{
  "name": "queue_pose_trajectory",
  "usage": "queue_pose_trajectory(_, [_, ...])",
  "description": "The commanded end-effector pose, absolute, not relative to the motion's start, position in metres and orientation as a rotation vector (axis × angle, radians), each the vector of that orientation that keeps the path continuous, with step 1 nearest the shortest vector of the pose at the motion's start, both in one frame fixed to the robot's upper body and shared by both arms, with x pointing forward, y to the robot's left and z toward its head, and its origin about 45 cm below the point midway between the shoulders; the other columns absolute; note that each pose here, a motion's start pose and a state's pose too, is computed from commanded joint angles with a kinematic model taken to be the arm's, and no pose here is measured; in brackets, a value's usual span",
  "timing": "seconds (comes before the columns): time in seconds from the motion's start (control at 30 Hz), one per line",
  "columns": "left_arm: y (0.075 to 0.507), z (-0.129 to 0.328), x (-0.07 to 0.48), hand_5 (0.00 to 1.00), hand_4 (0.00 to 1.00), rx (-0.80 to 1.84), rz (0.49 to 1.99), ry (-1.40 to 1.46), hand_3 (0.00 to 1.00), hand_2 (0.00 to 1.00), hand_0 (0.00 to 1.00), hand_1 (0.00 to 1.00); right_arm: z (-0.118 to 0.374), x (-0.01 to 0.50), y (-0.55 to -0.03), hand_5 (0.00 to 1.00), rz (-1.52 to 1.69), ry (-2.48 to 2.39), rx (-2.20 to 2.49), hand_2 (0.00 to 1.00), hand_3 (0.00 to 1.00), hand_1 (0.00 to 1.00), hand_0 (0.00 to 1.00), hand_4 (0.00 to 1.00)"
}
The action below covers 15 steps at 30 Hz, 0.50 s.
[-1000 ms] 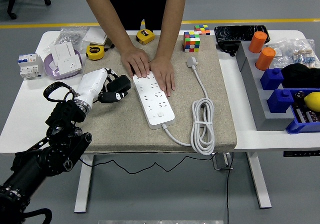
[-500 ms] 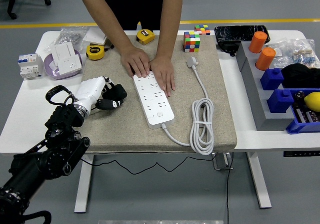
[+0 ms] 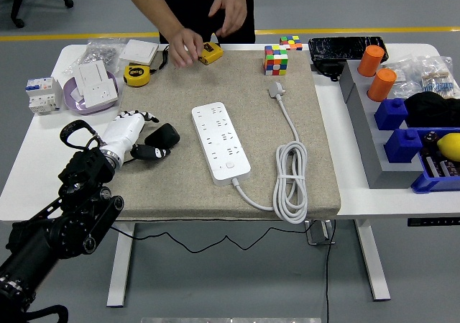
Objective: Pick up the plug,place it near the board,insert it into the board,press the button
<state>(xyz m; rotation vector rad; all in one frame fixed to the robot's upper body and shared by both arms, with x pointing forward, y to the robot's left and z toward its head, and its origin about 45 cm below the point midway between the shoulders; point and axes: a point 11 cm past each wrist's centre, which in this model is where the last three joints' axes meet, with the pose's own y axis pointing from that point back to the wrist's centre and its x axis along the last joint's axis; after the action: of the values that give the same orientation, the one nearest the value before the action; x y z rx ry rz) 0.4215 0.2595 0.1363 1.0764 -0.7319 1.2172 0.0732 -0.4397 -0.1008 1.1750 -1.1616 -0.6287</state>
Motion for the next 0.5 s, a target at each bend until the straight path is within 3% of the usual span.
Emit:
queue_pose_trajectory(0.1, [0.260, 0.149, 0.424, 0.713, 0.998, 1.049, 1.235, -0.737, 0.976, 0.998, 0.998, 0.998, -0.100, 0.075, -0.440, 0.572, -0.627, -1.165, 1.177, 0.694, 0.604, 0.718, 0.809, 0.883])
queue_pose_trajectory(0.13, [0.260, 0.153, 0.425, 0.951, 0.998, 1.039, 1.239, -0.741, 0.998, 0.998, 0.998, 0.998, -0.100, 0.075, -0.440, 0.574, -0.626, -1.167, 1.177, 0.693, 0.604, 0.718, 0.809, 0.884])
queue_pose_trajectory(0.3, [0.255, 0.185, 0.419, 0.951, 0.998, 0.852, 1.344, -0.789, 0.998, 0.998, 0.998, 0.998, -0.101, 0.076, -0.438, 0.574, -0.626, -1.169, 1.179, 0.693, 0.604, 0.718, 0.809, 0.884])
queue_pose_trajectory(0.33, [0.253, 0.191, 0.415, 0.998, 0.998, 0.776, 1.375, -0.777, 0.998, 0.998, 0.998, 0.998, -0.101, 0.076, -0.438, 0.569, -0.627, -1.168, 1.179, 0.694, 0.605, 0.719, 0.810, 0.883])
queue_pose_trajectory(0.5, [0.238, 0.220, 0.387, 0.998, 0.998, 0.402, 1.425, -0.724, 0.998, 0.998, 0.998, 0.998, -0.102, 0.073, -0.437, 0.569, -0.633, -1.166, 1.177, 0.694, 0.605, 0.719, 0.810, 0.883])
